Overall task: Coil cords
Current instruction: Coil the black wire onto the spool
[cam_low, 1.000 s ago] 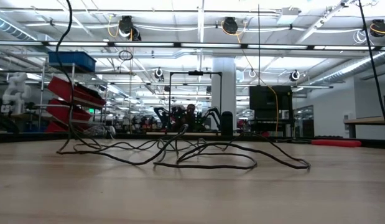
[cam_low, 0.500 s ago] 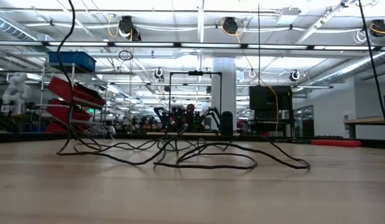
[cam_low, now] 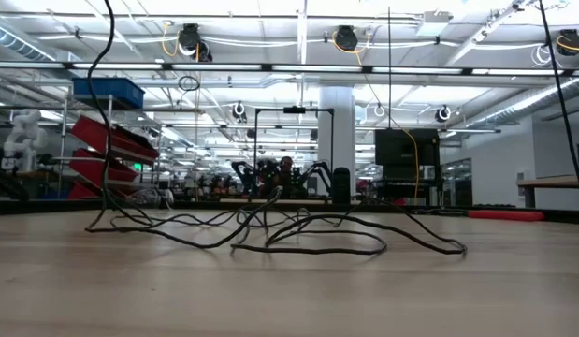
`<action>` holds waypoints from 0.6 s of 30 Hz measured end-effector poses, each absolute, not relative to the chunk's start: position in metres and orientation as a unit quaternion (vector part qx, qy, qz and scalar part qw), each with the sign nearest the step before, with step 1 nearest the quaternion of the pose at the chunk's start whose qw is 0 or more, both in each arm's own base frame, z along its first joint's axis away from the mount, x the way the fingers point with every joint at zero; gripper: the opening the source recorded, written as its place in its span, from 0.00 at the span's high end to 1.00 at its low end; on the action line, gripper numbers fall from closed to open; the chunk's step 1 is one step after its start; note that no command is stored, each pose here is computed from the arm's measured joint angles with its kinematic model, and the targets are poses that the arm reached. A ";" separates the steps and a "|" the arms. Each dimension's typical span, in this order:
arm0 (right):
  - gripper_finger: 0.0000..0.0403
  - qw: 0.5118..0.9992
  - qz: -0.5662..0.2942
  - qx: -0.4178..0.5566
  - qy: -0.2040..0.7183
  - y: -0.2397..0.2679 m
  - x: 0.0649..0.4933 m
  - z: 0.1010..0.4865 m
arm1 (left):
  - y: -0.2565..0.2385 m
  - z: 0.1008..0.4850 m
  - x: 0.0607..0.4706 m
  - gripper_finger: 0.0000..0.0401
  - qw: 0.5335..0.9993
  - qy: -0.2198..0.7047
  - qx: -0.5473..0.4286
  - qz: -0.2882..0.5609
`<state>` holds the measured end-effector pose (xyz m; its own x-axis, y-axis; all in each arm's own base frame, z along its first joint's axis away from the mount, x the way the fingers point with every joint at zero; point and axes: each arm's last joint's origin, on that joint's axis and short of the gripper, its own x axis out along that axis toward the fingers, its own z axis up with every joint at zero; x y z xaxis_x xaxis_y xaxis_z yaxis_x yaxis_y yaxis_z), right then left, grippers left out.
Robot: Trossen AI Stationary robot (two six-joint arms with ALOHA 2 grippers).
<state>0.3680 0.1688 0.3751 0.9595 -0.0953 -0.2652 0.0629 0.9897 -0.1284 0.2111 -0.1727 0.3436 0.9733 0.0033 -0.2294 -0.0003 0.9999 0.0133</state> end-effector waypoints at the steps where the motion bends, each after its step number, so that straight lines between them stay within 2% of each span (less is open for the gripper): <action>1: 0.80 0.988 -0.041 -0.060 0.137 0.168 0.368 0.375 | -0.173 0.344 0.211 0.99 0.993 0.115 0.007 0.002; 8: 0.98 0.988 -0.035 -0.057 0.138 0.165 0.370 0.375 | -0.173 0.344 0.211 0.97 0.993 0.116 0.007 0.001; 18: 1.00 0.988 -0.033 -0.054 0.140 0.165 0.370 0.375 | -0.173 0.343 0.211 0.97 0.993 0.116 0.009 0.002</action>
